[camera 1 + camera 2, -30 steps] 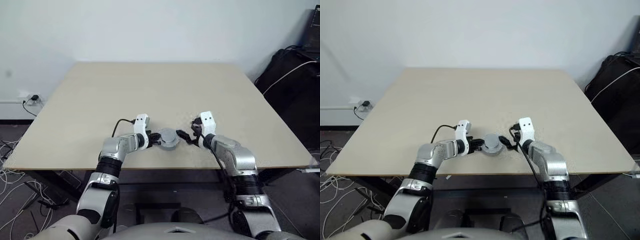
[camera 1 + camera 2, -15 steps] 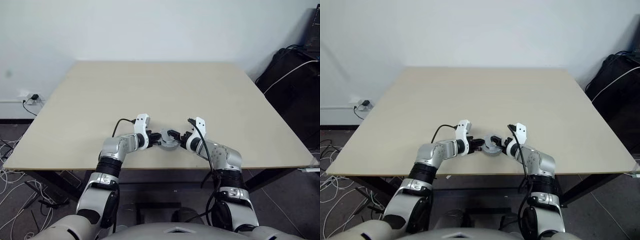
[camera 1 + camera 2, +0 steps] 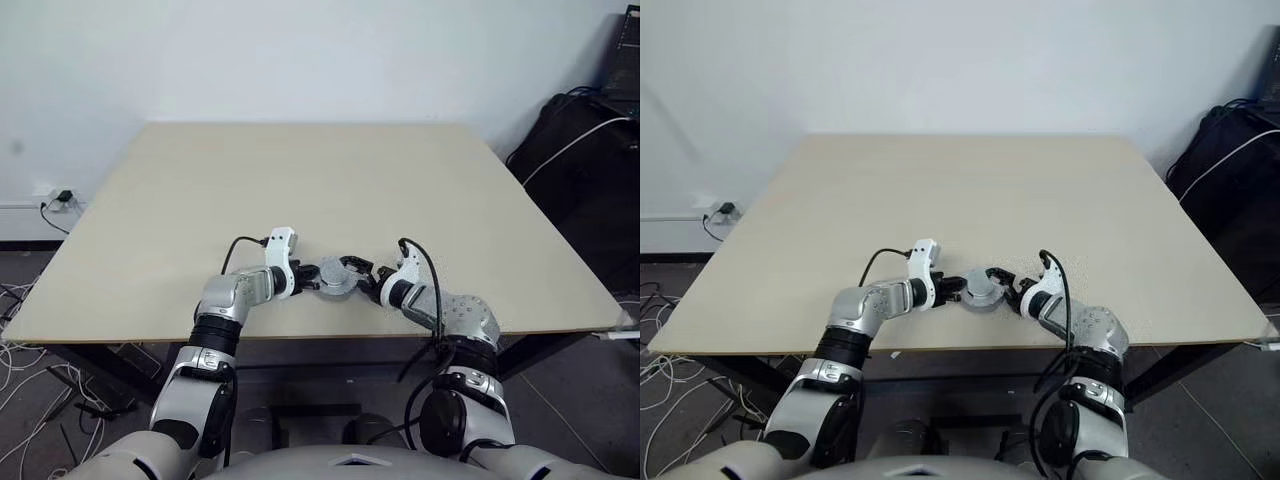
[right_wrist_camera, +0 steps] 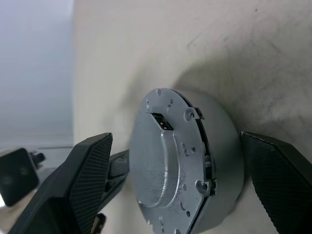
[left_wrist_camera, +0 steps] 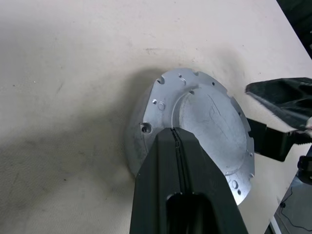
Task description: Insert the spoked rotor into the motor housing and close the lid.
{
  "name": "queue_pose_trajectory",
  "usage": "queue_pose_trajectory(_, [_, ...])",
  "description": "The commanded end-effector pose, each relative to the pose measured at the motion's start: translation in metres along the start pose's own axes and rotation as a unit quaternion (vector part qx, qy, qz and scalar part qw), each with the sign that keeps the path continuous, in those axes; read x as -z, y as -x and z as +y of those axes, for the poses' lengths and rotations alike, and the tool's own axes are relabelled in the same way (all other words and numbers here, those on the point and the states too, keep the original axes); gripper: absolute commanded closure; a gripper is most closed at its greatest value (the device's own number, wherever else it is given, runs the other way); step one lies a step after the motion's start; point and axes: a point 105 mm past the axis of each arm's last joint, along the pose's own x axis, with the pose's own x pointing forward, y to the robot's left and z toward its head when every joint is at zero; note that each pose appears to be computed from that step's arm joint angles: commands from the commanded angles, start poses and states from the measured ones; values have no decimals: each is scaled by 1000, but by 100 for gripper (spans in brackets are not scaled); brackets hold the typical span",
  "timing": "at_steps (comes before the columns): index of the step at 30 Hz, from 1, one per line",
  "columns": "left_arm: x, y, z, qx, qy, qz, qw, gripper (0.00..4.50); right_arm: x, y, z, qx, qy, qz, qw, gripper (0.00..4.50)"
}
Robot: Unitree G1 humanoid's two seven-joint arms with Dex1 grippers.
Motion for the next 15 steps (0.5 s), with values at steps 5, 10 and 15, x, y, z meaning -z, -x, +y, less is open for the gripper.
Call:
queue_pose_trajectory(5, [14, -2, 2, -6, -2, 25, 1000, 450, 23, -7, 39, -103, -23, 52, 993, 4])
queue_pose_trajectory(10, [14, -1, 2, -8, -4, 27, 1000, 450, 37, -7, 40, -106, -15, 81, 991, 4])
queue_pose_trajectory(15, [16, -1, 2, -9, -5, 30, 999, 450, 53, -7, 33, -79, 19, 116, 990, 4])
